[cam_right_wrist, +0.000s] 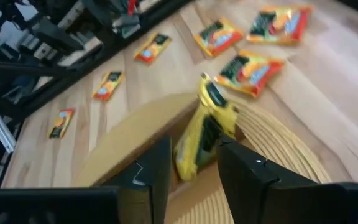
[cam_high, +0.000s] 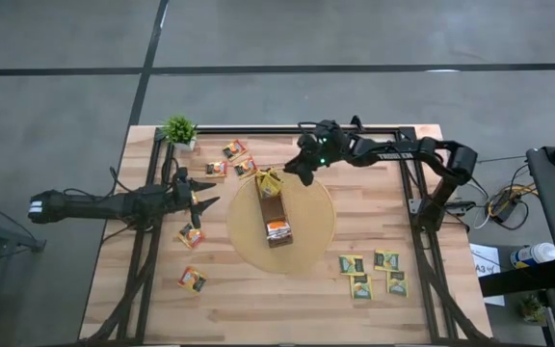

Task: Pick & Place Tea
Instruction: Put the yellow tea bag into the top section of the wooden organizer

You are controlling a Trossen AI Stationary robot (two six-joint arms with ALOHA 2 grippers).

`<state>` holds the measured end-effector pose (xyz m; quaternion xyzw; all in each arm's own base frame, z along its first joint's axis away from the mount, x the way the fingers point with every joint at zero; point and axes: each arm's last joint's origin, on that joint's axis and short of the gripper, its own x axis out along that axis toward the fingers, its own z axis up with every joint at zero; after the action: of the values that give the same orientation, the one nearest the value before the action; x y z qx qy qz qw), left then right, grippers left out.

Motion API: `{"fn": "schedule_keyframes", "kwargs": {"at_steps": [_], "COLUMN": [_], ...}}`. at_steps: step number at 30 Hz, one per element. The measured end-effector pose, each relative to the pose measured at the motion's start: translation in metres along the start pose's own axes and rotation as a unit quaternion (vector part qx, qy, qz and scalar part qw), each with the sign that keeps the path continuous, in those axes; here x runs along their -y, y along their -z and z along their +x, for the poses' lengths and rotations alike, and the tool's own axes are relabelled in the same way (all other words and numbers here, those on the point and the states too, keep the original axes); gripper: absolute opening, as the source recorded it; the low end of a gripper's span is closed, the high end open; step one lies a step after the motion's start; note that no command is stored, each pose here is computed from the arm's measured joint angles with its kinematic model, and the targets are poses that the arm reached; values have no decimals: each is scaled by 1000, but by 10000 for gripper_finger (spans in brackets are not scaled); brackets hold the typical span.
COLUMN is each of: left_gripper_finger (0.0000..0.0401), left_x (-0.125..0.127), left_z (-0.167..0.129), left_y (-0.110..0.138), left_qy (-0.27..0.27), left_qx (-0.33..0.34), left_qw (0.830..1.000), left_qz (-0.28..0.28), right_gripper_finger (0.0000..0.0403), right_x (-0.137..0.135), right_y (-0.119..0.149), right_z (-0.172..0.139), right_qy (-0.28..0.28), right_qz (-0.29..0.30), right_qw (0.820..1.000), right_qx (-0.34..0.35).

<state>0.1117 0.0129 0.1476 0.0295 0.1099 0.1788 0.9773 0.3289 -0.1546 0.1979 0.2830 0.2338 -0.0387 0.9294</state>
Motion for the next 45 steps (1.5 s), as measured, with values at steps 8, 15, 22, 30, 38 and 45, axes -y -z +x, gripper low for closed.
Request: {"fn": "schedule_keyframes", "kwargs": {"at_steps": [8, 15, 22, 30, 38, 45], "left_gripper_finger": [202, 202, 202, 202, 202, 202], "left_x": [0, 0, 0, 0, 0, 0], "left_z": [0, 0, 0, 0, 0, 0], "left_y": [0, 0, 0, 0, 0, 0], "left_qy": [0, 0, 0, 0, 0, 0], "left_qx": [0, 0, 0, 0, 0, 0], "left_qw": [1000, 1000, 1000, 1000, 1000, 1000], "left_qz": [0, 0, 0, 0, 0, 0], "right_gripper_finger": [116, 115, 108, 100, 102, 96], "right_x": [2, 3, 9, 7, 9, 8], "right_y": [8, 16, 22, 18, 16, 9], "right_z": [4, 13, 19, 22, 37, 41], "right_qy": [-5, -3, 3, 1, -2, 0], "right_qz": [-6, 2, 25, 24, 24, 13], "right_qw": [999, 999, 998, 998, 998, 997], "right_qx": [-33, -49, -61, -57, -66, -79]}}
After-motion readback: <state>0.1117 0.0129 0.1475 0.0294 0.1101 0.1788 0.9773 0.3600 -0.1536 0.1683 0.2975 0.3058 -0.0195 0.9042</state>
